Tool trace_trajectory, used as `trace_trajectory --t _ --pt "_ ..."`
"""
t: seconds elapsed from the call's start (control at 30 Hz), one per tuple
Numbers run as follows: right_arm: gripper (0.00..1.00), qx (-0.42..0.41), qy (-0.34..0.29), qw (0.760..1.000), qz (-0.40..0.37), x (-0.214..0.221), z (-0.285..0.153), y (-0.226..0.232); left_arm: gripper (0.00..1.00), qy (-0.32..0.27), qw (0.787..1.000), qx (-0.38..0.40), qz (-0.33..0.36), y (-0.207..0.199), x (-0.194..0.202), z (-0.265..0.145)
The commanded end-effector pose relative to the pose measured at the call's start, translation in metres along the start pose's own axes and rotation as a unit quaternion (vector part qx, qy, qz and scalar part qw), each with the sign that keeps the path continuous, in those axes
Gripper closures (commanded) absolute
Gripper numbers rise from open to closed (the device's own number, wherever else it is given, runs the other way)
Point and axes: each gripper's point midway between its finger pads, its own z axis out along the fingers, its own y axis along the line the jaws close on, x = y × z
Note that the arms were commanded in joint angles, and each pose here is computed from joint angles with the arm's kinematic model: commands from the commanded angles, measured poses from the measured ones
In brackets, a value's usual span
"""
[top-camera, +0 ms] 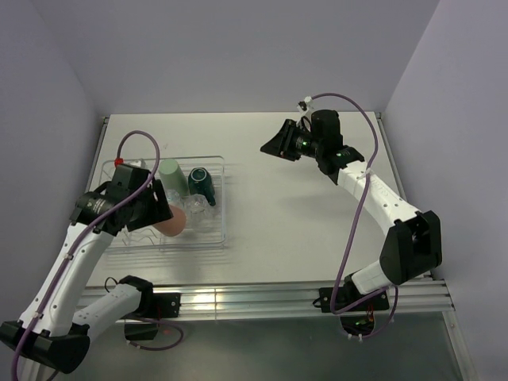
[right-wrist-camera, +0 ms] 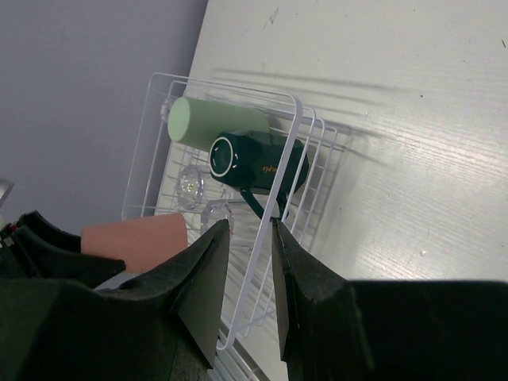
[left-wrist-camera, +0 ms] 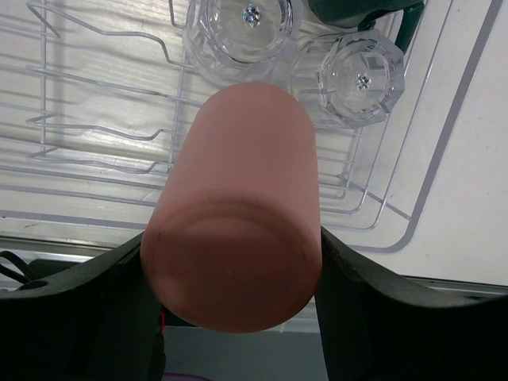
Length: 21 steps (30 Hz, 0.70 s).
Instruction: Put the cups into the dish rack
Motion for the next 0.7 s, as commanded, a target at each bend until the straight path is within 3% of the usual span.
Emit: trace_trajectory --t 0.0,0.67 --pt "0.64 -0.007 -0.012 1.000 -0.016 -0.010 0.002 0.004 1.00 -0.006 1.000 -0.009 -0.006 -0.001 -0.003 0.004" --pt "0.65 -0.008 0.003 1.000 -0.015 -0.004 0.009 -0.002 1.00 0.026 0.999 -0.035 0.008 -0.003 0.006 0.040"
